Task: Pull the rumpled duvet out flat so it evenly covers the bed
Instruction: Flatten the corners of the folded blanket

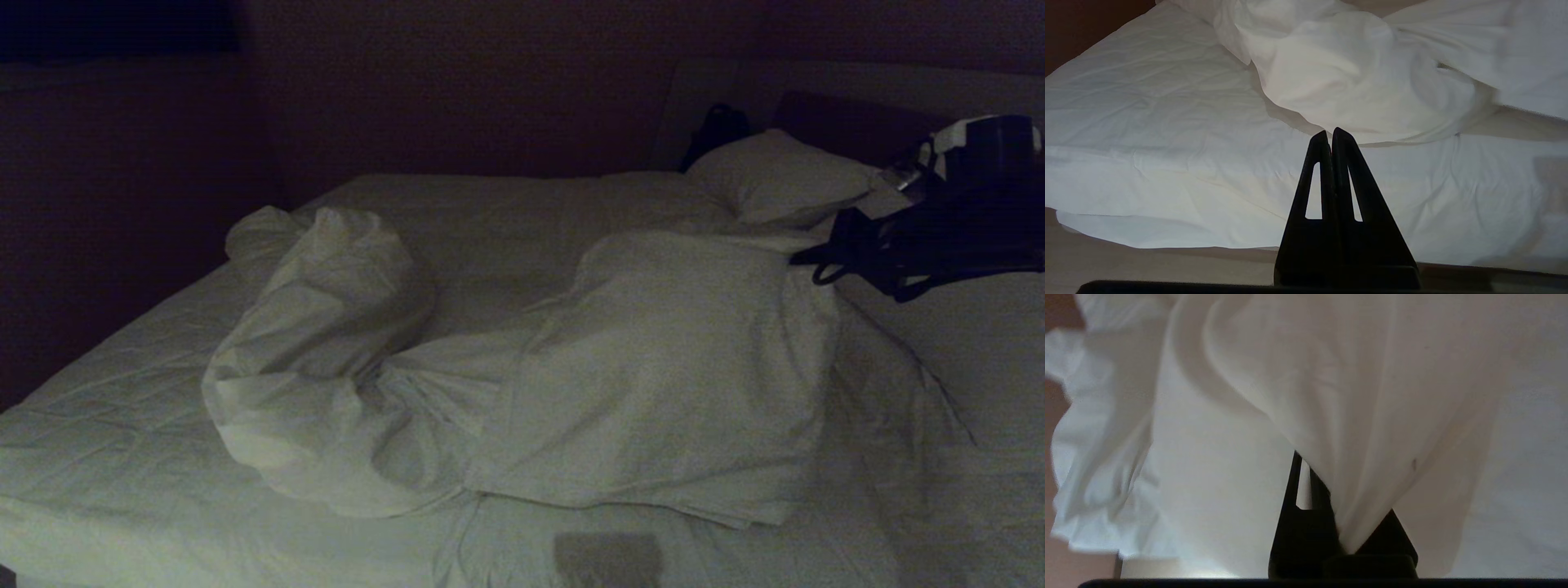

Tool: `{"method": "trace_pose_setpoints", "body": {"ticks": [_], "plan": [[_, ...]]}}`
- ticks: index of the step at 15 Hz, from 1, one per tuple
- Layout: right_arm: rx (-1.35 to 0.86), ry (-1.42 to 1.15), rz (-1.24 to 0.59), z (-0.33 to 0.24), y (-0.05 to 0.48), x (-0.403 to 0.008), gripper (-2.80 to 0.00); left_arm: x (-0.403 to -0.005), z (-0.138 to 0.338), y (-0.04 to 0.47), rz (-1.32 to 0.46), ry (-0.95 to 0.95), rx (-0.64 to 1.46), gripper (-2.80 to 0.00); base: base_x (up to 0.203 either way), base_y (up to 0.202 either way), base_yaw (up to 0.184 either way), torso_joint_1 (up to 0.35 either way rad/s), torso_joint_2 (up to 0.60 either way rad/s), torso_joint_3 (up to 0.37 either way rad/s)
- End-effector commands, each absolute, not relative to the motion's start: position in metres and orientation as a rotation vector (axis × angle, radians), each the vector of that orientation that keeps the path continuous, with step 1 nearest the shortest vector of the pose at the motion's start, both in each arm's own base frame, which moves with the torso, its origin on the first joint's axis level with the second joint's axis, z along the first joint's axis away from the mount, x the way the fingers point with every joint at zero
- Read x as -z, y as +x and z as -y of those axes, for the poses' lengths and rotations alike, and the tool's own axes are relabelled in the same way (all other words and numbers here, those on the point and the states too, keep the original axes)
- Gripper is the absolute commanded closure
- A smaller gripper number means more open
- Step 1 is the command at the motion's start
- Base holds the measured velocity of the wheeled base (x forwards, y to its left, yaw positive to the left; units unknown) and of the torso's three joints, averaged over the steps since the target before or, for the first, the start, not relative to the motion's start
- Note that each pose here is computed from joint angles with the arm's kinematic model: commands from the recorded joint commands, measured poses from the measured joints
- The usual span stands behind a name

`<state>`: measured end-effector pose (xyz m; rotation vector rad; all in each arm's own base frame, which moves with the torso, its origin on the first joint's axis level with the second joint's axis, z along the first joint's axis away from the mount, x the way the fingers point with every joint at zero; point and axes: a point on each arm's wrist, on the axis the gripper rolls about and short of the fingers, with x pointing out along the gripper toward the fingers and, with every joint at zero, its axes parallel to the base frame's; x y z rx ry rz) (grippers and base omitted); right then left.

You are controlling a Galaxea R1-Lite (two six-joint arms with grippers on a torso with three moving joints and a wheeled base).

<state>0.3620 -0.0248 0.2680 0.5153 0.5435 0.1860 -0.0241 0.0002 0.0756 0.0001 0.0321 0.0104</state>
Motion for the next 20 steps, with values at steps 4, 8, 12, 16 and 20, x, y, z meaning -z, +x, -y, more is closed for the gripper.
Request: {"method": "trace_pose_setpoints", "body": {"ticks": [4,8,12,16,20], "plan": [[-0.066,0.567,-0.593,0.065,0.361,-0.258,0.0,-0.076,0.0,-0.024,-0.032,0.0,-0.011,0.0,0.0,0.0,0.0,0.0,0.0,0.0],[-0.015,0.57,-0.663,0.079,0.35,-0.254,0.0,-0.076,0.0,-0.024,-0.032,0.0,-0.011,0.0,0.0,0.0,0.0,0.0,0.0,0.0],[0.025,0.56,-0.712,0.095,0.345,-0.244,0.0,-0.076,0.0,-0.024,-0.032,0.0,-0.011,0.0,0.0,0.0,0.0,0.0,0.0,0.0],[0.064,0.5,-0.762,0.107,0.333,-0.242,0.0,-0.076,0.0,-0.024,-0.032,0.0,-0.011,0.0,0.0,0.0,0.0,0.0,0.0,0.0],[0.119,0.417,-0.833,0.113,0.326,-0.234,0.0,-0.076,0.0,-0.024,-0.032,0.0,-0.011,0.0,0.0,0.0,0.0,0.0,0.0,0.0]]}}
